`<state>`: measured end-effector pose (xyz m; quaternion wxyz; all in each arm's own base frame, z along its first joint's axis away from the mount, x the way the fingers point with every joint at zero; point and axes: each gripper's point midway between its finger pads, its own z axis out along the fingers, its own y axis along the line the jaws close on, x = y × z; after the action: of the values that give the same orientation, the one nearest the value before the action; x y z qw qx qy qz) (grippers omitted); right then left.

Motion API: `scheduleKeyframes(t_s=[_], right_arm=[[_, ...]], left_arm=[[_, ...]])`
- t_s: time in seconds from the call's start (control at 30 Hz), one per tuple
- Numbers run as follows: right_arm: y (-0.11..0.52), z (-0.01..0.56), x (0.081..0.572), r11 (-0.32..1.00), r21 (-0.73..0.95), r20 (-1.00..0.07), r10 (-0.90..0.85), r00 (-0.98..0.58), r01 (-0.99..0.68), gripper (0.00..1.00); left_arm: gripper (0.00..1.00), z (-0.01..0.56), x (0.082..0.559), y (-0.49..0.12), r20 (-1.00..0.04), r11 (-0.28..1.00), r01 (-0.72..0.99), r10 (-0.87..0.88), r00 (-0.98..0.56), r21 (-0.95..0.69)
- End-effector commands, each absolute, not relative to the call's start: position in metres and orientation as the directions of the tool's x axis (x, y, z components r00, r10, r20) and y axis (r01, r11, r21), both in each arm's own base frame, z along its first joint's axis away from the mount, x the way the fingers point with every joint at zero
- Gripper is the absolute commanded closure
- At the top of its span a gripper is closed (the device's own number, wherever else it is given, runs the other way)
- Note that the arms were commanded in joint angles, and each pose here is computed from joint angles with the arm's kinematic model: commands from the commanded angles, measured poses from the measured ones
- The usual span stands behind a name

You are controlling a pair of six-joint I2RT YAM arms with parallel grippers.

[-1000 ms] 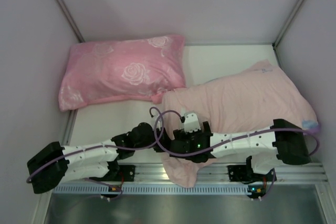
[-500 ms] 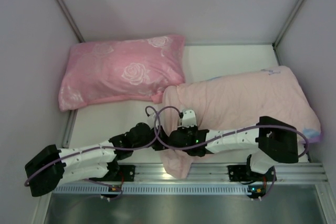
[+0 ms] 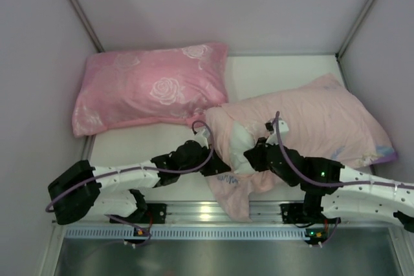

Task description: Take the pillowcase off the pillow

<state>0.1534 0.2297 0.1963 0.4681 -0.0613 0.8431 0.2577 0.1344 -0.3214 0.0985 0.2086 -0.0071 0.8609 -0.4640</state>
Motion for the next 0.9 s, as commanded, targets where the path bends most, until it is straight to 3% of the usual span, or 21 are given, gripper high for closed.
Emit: scheduleKeyframes(t_s=[0.0,0.07,0.13,0.17,0.2,0.23,0.33,0.43,0.5,0.57,0.7,0.8,0.87], right_arm=[[0.220,0.282,0.162,0.725,0.588,-0.782,0.395,-0.483,-0.359,1.00],[0.217,0.279,0.164,0.711,0.611,-0.762,0.411,-0.501,-0.347,1.00],[0.220,0.277,0.169,0.695,0.632,-0.743,0.417,-0.522,-0.343,1.00],[0.224,0.274,0.169,0.699,0.628,-0.742,0.407,-0.533,-0.342,1.00],[0.229,0.273,0.172,0.700,0.627,-0.743,0.406,-0.532,-0.341,1.00],[0.237,0.263,0.176,0.715,0.615,-0.745,0.388,-0.543,-0.334,1.00],[0.252,0.249,0.188,0.718,0.623,-0.737,0.406,-0.540,-0.311,1.00],[0.268,0.239,0.201,0.734,0.617,-0.734,0.406,-0.544,-0.284,1.00],[0.271,0.237,0.202,0.734,0.619,-0.730,0.408,-0.549,-0.278,1.00],[0.266,0.252,0.198,0.704,0.647,-0.721,0.438,-0.537,-0.293,1.00],[0.232,0.281,0.184,0.704,0.647,-0.727,0.455,-0.514,-0.293,1.00],[0.205,0.258,0.170,0.762,0.600,-0.733,0.400,-0.550,-0.246,1.00],[0.187,0.230,0.160,0.789,0.579,-0.724,0.380,-0.576,-0.208,1.00]], left_arm=[[1.00,0.011,0.132,-0.262,-0.338,0.855,0.052,-0.147,-0.930,-0.517],[1.00,0.005,0.120,-0.271,-0.287,0.834,0.076,-0.101,-0.953,-0.546],[1.00,0.016,0.102,-0.298,-0.248,0.734,0.133,-0.050,-0.968,-0.666],[1.00,0.032,0.078,-0.319,-0.242,0.623,0.204,0.025,-0.970,-0.755],[1.00,0.092,0.058,-0.354,-0.311,0.321,0.317,0.073,-0.948,-0.892],[1.00,0.104,0.040,-0.358,-0.289,0.236,0.306,0.102,-0.952,-0.922],[1.00,0.102,0.011,-0.371,-0.280,0.215,0.324,0.211,-0.936,-0.921],[1.00,0.115,-0.014,-0.384,-0.280,0.102,0.321,0.296,-0.913,-0.941],[1.00,0.089,-0.007,-0.385,-0.223,0.216,0.291,0.291,-0.931,-0.932],[1.00,0.040,0.016,-0.370,-0.167,0.454,0.246,0.207,-0.964,-0.856],[1.00,-0.025,0.073,-0.315,-0.146,0.754,0.054,-0.056,-0.988,-0.654],[1.00,-0.020,0.116,-0.266,-0.314,0.838,-0.081,-0.290,-0.904,-0.540],[1.00,0.025,0.139,-0.255,-0.420,0.790,-0.081,-0.406,-0.811,-0.608]])
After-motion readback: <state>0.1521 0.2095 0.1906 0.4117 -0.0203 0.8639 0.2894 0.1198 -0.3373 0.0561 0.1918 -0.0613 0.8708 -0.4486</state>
